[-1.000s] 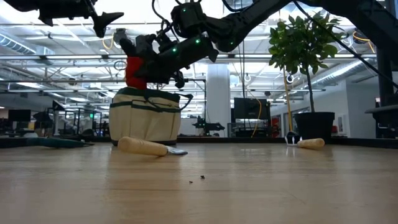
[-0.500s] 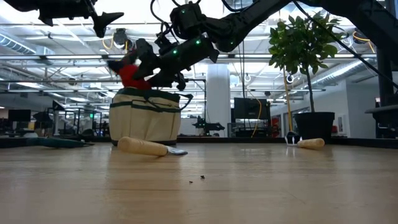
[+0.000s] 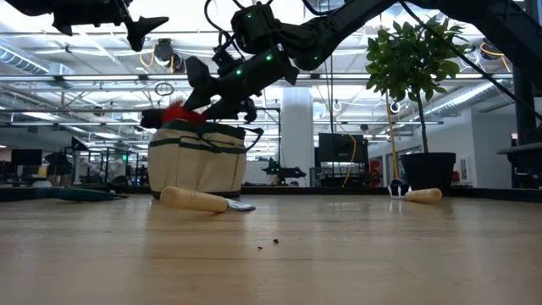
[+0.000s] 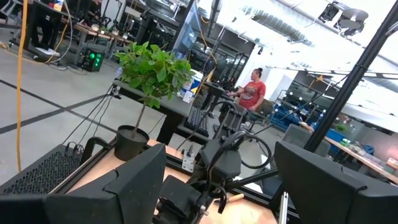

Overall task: Pick & Place Garden tools in Gardening bag
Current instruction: Put the gardening gloves into the gardening bag, then put the top hand rake into the gardening bag

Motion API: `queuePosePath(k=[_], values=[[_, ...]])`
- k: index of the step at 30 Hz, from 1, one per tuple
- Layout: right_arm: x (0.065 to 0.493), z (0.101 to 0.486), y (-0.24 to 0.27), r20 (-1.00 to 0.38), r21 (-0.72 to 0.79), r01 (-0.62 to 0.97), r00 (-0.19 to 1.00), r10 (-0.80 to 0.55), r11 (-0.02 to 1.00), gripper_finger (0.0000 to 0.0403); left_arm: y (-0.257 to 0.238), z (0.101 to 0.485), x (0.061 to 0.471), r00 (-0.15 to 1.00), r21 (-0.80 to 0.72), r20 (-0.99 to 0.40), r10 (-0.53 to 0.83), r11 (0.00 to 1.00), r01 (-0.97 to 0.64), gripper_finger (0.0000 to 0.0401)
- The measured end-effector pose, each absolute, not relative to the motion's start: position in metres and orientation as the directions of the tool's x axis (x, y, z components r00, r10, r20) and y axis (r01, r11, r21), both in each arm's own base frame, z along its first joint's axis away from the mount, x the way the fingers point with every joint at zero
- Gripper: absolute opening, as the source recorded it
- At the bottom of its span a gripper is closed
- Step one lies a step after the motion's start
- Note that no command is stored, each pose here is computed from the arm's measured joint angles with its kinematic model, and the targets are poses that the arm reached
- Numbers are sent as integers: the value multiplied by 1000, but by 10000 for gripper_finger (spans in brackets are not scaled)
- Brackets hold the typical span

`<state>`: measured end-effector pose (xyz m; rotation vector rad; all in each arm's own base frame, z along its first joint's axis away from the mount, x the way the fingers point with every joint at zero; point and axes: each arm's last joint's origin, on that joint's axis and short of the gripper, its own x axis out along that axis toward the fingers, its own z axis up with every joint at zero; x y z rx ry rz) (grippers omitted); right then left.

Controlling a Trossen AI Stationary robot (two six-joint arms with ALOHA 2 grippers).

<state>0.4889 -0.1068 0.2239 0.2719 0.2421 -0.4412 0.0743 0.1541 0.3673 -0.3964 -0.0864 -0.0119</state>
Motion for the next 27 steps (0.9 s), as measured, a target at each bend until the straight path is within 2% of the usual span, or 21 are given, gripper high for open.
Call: queuePosePath(k=[6,17,22,27], values=[[488,226,-112,-270,189,482,863,-427,856,202,154,367,74,996,-381,87,6,924,28,306],[487,227,-112,-269,153,470,866,-421,869,201,154,367,74,996,-388,85,0,921,33,306],[484,250,-99,-229,123,361,917,-328,924,201,150,366,74,990,-400,45,-136,906,143,306],[474,277,-85,-216,63,285,940,-266,957,198,145,363,77,954,-460,1,-300,847,267,306]])
